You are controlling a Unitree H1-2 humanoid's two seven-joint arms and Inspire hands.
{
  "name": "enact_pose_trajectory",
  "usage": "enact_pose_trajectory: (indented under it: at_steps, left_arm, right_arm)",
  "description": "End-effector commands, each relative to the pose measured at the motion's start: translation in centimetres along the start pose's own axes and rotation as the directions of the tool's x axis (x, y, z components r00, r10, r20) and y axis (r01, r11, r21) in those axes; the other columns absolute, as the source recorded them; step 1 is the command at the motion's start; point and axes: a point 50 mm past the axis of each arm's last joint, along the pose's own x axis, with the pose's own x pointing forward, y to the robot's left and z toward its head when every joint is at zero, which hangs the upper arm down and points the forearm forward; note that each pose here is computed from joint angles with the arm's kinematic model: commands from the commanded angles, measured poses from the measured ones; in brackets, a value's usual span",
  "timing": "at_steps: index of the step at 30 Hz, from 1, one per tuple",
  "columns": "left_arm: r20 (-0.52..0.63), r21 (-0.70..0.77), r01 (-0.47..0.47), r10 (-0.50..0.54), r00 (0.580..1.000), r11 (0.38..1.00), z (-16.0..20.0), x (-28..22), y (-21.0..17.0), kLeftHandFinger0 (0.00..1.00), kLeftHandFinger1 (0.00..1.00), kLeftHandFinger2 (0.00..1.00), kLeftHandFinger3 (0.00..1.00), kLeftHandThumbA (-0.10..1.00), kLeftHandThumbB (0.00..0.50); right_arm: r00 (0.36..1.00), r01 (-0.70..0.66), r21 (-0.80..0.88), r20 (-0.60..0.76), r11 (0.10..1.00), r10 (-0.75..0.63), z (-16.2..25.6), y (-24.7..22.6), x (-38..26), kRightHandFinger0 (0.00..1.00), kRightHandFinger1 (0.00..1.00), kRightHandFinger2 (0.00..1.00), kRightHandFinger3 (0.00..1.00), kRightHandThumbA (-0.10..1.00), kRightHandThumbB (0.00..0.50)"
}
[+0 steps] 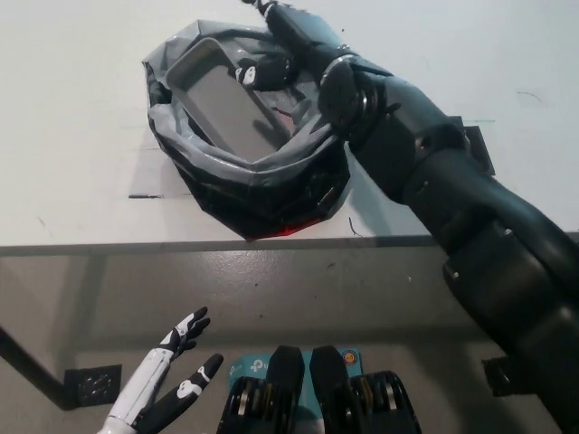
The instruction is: Use the right hand to pick up a small rectangular container and put it into a plastic bag and lift the bag
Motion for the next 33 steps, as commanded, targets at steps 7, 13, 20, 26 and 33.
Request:
enact_pose_trajectory:
  at_steps: [7,13,20,26,33]
  left_arm:
    - [0.025,0.042,0.017,-0.018,1.0,0.999,0.1,-1.0,0.4,1.0,1.0,1.0,1.0,0.82,0.146]
    - [0.024,0.04,0.016,-0.017,1.0,0.999,0.1,-0.7,0.4,1.0,1.0,1.0,1.0,0.82,0.152]
    - [0.024,0.05,0.022,-0.023,0.999,0.999,0.1,-0.9,0.5,1.0,1.0,1.0,1.0,0.84,0.156]
    - [0.027,0.047,0.016,-0.018,0.999,0.999,0.4,-0.6,0.6,1.0,1.0,1.0,1.0,0.83,0.156]
    - [0.041,0.057,0.016,-0.019,0.999,0.998,0.6,-0.3,0.7,1.0,1.0,1.0,1.0,0.83,0.152]
  right_arm:
    - [0.98,0.192,-0.058,0.06,0.98,-0.188,-0.9,-6.1,-0.2,1.0,1.0,1.0,1.0,0.8,0.383]
    - [0.971,0.238,-0.1,0.022,0.966,-0.237,-2.6,-7.5,-0.6,1.0,1.0,1.0,1.0,0.83,0.405]
    - [0.975,0.216,-0.083,-0.038,0.973,-0.22,-4.7,-6.5,-1.1,1.0,1.0,1.0,1.0,0.75,0.42]
    - [0.98,0.178,-0.034,-0.086,0.984,-0.18,-5.6,-5.1,-1.3,1.0,1.0,1.0,1.0,0.75,0.429]
    - [0.981,0.119,0.002,-0.153,0.993,-0.117,-6.5,-3.7,-1.5,1.0,1.0,1.0,1.0,0.82,0.437]
